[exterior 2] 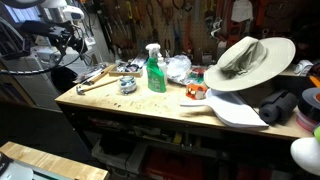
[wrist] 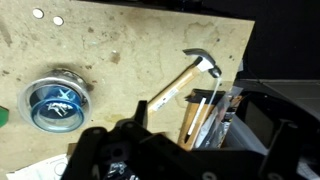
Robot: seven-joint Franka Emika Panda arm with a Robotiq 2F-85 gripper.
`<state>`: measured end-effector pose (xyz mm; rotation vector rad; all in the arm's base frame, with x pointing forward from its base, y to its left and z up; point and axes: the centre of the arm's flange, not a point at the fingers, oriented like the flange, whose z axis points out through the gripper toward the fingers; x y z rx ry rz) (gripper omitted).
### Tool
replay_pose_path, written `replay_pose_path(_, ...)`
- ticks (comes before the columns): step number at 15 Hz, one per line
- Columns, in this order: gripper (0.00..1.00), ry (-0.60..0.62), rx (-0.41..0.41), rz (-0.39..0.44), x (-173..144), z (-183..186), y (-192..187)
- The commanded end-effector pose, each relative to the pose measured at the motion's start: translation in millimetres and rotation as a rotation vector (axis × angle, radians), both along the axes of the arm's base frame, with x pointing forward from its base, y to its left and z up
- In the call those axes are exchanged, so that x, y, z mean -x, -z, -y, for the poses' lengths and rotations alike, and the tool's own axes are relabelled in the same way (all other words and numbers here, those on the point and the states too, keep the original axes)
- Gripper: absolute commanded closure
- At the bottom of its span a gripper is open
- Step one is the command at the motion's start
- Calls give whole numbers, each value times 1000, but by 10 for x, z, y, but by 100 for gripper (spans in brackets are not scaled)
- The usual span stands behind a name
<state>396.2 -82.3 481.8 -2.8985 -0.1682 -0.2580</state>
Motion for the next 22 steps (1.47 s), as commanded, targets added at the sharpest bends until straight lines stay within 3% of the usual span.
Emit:
replay_pose_path(1,0,93,-3,21,-85,278,349)
replay_pose_path(5,0,241,38,24,-205,661,589)
replay_pose_path(9,0,407,-1,-104,-229,928,866)
replay_pose_path(10,0,341,18,-49,-158,837,756)
replay_pose_path(16,0,344,22,-53,-188,844,771)
replay_pose_path(22,0,617,64,-139,-462,1029,1052)
